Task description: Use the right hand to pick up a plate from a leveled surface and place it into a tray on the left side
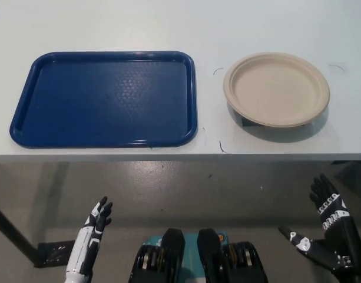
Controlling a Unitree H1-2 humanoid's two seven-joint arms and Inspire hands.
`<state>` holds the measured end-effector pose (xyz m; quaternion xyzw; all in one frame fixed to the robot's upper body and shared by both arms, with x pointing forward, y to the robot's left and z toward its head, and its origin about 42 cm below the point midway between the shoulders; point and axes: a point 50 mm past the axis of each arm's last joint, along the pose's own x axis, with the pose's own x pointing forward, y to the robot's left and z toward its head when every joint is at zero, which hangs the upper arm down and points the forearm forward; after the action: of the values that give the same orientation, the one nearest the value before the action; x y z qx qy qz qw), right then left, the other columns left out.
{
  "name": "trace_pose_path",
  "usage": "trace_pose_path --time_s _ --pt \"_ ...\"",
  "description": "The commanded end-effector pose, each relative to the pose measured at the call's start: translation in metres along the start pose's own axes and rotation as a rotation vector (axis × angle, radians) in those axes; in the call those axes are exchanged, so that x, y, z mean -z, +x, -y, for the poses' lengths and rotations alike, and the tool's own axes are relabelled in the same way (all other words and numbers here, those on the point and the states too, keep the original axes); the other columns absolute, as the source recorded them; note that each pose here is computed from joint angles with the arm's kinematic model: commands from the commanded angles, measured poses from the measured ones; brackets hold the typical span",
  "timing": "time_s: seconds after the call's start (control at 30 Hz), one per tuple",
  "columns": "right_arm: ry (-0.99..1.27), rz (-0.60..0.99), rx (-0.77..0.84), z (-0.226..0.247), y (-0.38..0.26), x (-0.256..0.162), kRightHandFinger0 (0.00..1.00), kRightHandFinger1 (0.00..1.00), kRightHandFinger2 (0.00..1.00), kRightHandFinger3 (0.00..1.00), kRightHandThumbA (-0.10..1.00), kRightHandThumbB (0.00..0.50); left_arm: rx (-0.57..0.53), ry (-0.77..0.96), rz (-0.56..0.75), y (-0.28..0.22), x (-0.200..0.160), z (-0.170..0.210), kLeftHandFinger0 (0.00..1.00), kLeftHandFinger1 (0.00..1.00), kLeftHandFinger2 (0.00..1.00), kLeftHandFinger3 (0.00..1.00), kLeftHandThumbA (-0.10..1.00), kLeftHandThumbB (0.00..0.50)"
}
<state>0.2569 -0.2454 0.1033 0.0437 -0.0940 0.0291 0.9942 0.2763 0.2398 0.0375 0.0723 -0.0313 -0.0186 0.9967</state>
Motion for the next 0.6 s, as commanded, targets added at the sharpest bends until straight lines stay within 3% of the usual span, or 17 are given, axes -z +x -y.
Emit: trace_pose_path --time_s 0.0,0.57 --pt "0.756 -0.003 -0.231 -0.004 0.024 -0.060 1.00 1.00 1.00 1.00 1.00 0.375 -0.004 0.018 0.128 0.006 -0.015 -0.002 1.00 1.00 1.00 1.00 0.97 0.218" --pt "1.142 -0.059 -0.224 -0.003 0.060 -0.053 1.00 1.00 1.00 1.00 1.00 0.375 0.012 0.044 0.139 0.013 -0.018 -0.001 1.00 1.00 1.00 1.00 0.98 0.204"
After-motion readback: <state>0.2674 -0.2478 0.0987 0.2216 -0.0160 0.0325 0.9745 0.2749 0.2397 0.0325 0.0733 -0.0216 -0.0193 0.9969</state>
